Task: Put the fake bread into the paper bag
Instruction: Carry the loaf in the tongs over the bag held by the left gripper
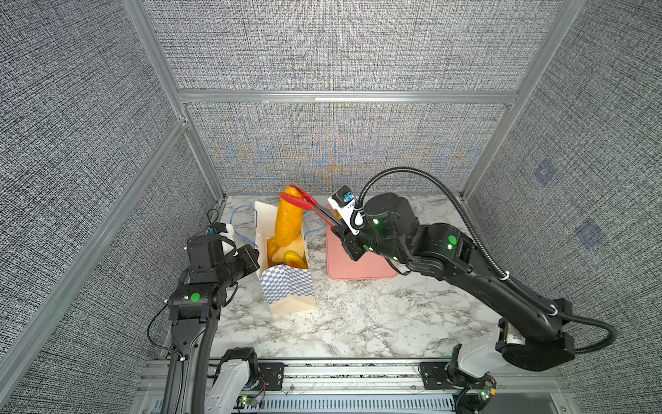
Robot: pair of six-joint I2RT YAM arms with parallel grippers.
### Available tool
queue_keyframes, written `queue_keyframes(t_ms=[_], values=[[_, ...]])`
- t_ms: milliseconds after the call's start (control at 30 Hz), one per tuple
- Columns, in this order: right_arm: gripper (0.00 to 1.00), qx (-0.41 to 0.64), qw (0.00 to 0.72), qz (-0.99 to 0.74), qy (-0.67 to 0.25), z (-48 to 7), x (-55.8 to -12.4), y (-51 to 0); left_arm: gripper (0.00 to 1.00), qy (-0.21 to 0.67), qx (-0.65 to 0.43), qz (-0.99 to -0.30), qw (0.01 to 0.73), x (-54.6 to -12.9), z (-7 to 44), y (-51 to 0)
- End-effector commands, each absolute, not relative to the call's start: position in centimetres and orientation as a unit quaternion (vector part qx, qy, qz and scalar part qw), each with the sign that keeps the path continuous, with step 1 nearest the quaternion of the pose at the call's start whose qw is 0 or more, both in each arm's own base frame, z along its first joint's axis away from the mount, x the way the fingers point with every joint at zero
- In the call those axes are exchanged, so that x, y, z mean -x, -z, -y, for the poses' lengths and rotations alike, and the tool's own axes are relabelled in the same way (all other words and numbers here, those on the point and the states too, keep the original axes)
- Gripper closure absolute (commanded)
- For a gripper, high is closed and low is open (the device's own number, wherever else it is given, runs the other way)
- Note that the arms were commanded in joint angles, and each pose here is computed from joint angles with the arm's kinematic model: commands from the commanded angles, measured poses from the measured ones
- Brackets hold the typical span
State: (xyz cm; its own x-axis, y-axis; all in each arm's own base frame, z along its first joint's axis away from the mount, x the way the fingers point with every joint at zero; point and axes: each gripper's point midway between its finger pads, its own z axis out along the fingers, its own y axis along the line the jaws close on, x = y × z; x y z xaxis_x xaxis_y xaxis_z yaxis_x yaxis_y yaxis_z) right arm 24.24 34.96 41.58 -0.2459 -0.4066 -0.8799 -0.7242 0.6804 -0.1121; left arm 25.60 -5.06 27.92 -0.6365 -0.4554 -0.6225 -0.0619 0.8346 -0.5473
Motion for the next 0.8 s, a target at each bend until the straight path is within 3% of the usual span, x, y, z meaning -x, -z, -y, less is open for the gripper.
queue_keyframes(t_ms=[0,767], values=[[0.73,0.373,0.476,-0.778,-0.171,-35.5,-23.8,-41.1,0.94,0.247,0.146,-0.864,0.413,-26.0,5.0,-28.5],[0.71,0.416,0.405,-0.798,-0.163,-38.0,-22.6,-36.6,0.94,0.247,0.146,-0.864,0.413,-25.8,5.0,-28.5]])
